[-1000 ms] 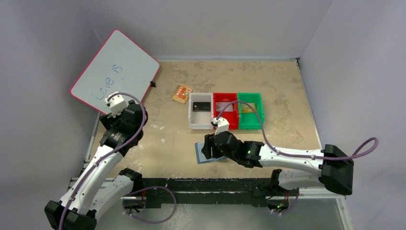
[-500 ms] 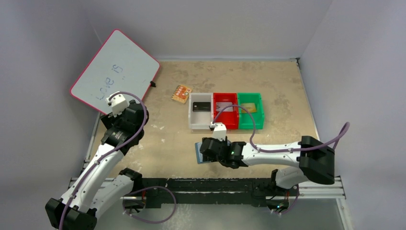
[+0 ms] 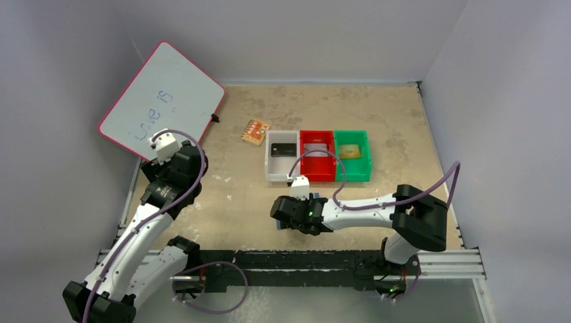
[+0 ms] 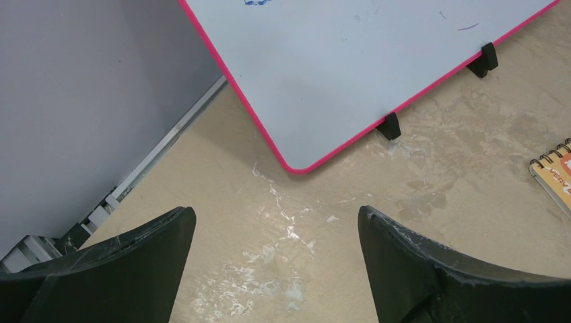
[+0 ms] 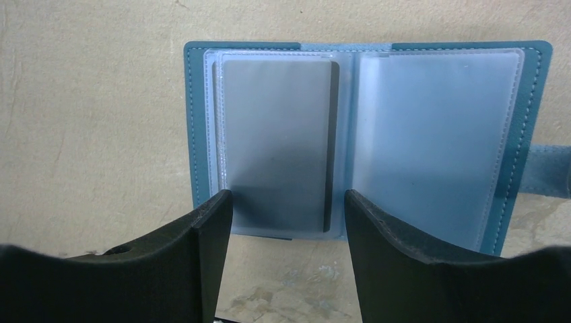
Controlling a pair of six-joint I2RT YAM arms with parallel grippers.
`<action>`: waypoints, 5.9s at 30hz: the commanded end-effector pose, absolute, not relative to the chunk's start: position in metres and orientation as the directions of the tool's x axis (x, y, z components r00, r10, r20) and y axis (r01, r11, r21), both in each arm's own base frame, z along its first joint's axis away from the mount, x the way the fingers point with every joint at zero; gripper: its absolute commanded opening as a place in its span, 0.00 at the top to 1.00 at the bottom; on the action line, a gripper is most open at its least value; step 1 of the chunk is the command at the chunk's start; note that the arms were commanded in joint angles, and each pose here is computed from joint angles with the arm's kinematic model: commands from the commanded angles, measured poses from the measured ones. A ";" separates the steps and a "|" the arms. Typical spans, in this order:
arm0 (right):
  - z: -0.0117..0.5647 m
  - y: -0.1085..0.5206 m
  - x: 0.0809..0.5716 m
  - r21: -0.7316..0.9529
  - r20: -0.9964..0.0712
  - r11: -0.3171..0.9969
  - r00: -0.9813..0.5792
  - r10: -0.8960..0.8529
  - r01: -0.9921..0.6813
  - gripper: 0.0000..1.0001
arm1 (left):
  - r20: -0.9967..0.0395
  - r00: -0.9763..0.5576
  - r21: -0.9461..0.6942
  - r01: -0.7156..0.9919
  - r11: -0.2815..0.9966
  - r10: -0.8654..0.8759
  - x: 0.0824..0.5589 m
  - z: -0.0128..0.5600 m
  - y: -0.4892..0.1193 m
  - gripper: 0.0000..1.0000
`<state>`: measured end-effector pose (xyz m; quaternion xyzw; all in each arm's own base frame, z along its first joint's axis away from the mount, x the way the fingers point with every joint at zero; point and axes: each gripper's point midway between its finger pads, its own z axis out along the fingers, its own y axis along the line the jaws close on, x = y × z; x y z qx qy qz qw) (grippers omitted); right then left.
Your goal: Take the credit cards out of the card holder
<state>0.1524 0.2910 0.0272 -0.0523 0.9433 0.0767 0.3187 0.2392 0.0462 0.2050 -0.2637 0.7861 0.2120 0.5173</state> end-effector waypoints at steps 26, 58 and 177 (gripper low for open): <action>0.037 0.296 0.150 0.313 -0.578 0.947 -0.806 0.130 -0.072 0.61 | -0.923 -0.321 0.022 -0.595 0.803 -0.212 0.251 0.214 0.035 0.11; 0.038 0.261 0.159 0.672 -0.383 0.734 -0.802 0.458 0.098 0.59 | -0.507 -0.793 -0.718 0.171 0.675 -0.338 0.213 0.139 -0.287 0.17; 0.060 0.285 0.154 0.772 -0.358 0.625 -0.891 0.280 -0.114 0.57 | -0.541 -0.758 -0.533 -0.024 0.846 -0.363 0.194 0.090 -0.264 0.37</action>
